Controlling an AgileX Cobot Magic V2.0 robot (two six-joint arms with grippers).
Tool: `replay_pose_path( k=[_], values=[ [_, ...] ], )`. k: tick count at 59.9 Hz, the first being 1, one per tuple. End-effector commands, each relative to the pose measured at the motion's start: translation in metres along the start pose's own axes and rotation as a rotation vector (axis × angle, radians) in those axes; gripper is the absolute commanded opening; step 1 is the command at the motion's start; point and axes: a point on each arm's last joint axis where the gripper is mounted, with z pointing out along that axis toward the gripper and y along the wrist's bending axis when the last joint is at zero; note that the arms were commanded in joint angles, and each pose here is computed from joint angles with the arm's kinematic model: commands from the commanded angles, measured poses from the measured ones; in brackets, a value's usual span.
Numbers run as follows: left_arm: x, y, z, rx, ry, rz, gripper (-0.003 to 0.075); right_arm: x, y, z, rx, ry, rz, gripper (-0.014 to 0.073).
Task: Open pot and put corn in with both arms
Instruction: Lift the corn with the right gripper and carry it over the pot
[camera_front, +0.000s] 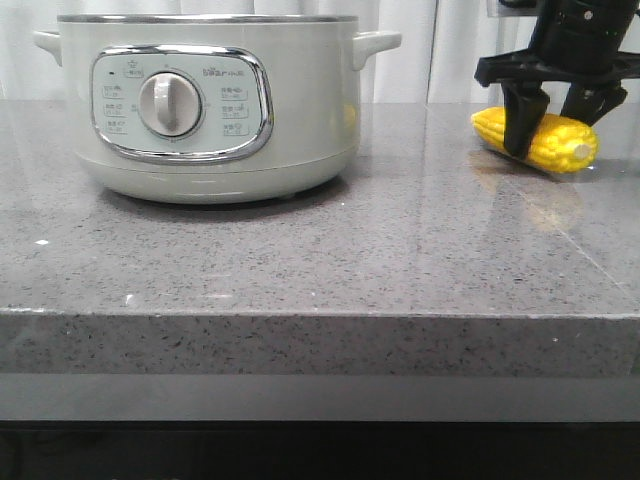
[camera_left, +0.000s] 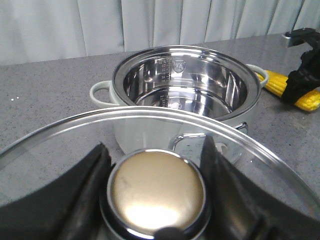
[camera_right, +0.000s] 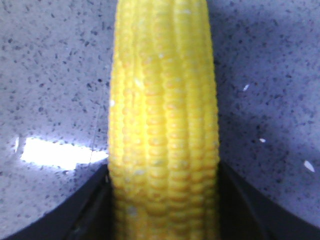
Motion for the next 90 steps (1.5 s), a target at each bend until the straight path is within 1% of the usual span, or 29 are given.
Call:
replay_pose_path(
  k=[1, 7, 16, 24, 33, 34, 51, 63, 72, 90],
  values=[
    [-0.023, 0.000, -0.008, -0.004, -0.182, -0.018, 0.0221, -0.016, 0.003, -0.061, -0.018, -0.161, 0.007, 0.0345],
    [-0.023, 0.000, -0.008, -0.004, -0.182, -0.018, 0.0221, -0.024, 0.011, -0.097, -0.067, -0.233, 0.009, 0.0345],
    [-0.023, 0.000, -0.008, -0.004, -0.182, -0.018, 0.0221, -0.032, 0.032, -0.144, -0.130, -0.357, -0.056, 0.0345],
    [-0.023, 0.000, -0.008, -0.004, -0.182, -0.018, 0.0221, -0.036, 0.059, -0.177, -0.199, -0.461, -0.110, 0.0345],
    [-0.023, 0.000, -0.008, -0.004, -0.182, -0.018, 0.0221, -0.035, 0.095, -0.195, -0.306, -0.532, -0.155, 0.0345],
    [-0.023, 0.000, -0.008, -0.004, -0.182, -0.018, 0.0221, -0.035, 0.102, -0.196, -0.324, -0.540, -0.164, 0.0345],
    [-0.023, 0.000, -0.008, -0.004, -0.182, -0.018, 0.0221, -0.027, 0.161, -0.197, -0.432, -0.592, -0.257, 0.0345],
    [-0.023, 0.000, -0.008, -0.004, -0.182, -0.018, 0.0221, -0.020, 0.191, -0.185, -0.476, -0.559, -0.306, 0.0345],
    [-0.023, 0.000, -0.008, -0.004, -0.182, -0.018, 0.0221, -0.019, 0.204, -0.166, -0.483, -0.517, -0.322, 0.0345],
    [-0.023, 0.000, -0.008, -0.004, -0.182, -0.018, 0.0221, -0.022, 0.214, -0.125, -0.467, -0.431, -0.325, 0.0345]
  ],
)
